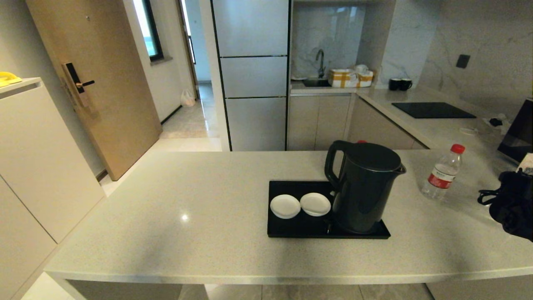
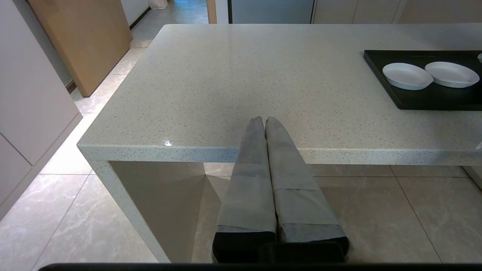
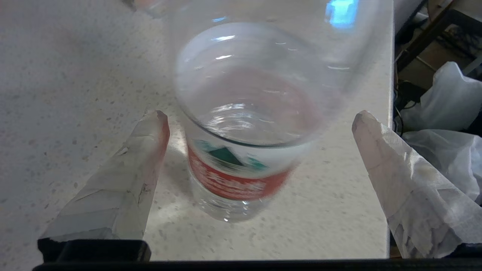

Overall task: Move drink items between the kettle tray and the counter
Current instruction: Return the bottled water to its original position

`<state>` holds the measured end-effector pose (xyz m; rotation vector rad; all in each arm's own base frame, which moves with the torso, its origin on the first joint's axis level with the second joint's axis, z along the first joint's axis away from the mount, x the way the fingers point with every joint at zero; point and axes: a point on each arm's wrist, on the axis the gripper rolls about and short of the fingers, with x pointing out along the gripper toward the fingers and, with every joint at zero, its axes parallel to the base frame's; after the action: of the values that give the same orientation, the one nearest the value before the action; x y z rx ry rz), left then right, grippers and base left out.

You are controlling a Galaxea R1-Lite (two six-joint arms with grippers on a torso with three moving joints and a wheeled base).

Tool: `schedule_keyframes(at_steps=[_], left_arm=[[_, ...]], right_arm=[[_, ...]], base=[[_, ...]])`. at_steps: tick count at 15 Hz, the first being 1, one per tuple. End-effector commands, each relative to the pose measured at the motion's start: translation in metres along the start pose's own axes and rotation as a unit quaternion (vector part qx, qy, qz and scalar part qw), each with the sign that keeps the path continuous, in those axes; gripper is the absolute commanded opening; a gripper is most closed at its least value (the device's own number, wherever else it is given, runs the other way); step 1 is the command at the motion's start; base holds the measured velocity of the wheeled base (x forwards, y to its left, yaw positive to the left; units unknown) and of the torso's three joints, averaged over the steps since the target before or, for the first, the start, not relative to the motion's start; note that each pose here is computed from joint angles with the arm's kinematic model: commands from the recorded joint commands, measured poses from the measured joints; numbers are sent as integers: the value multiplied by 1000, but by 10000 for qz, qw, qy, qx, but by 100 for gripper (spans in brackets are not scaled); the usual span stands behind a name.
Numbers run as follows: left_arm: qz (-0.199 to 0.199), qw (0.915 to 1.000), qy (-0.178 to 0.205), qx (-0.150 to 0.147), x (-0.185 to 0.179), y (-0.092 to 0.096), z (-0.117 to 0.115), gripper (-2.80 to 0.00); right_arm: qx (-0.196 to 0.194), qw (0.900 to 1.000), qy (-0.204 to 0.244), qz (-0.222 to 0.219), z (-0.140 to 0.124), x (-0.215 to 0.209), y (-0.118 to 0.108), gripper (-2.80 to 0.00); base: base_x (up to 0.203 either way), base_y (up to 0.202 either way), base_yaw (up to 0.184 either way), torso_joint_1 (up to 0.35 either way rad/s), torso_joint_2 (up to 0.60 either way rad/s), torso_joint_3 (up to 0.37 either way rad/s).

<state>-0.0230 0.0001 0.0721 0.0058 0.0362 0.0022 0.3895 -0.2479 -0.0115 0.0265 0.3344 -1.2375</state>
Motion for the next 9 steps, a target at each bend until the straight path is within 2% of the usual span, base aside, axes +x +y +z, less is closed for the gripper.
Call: schedule_keyframes(at_steps=[1,5,7,9], left_arm=[[6,10000,3,2,0,0,0,-280],[4,10000,3,2,0,0,0,-280],[9,10000,2,2,0,0,0,-280],[5,10000,-4,2,0,0,0,-280]], right_arm=[[4,10000,-21,-21,-4,5,4,0],[-139,9999,-61,-68,-4,9,7,0],[-73,9988,-185,-438,-3,17,12,0],[-81,9985,-189,-498,-2,16,11,0]], base=[[0,0,0,0,0,0],[0,0,0,0,0,0],[0,0,0,0,0,0],[0,0,0,0,0,0]])
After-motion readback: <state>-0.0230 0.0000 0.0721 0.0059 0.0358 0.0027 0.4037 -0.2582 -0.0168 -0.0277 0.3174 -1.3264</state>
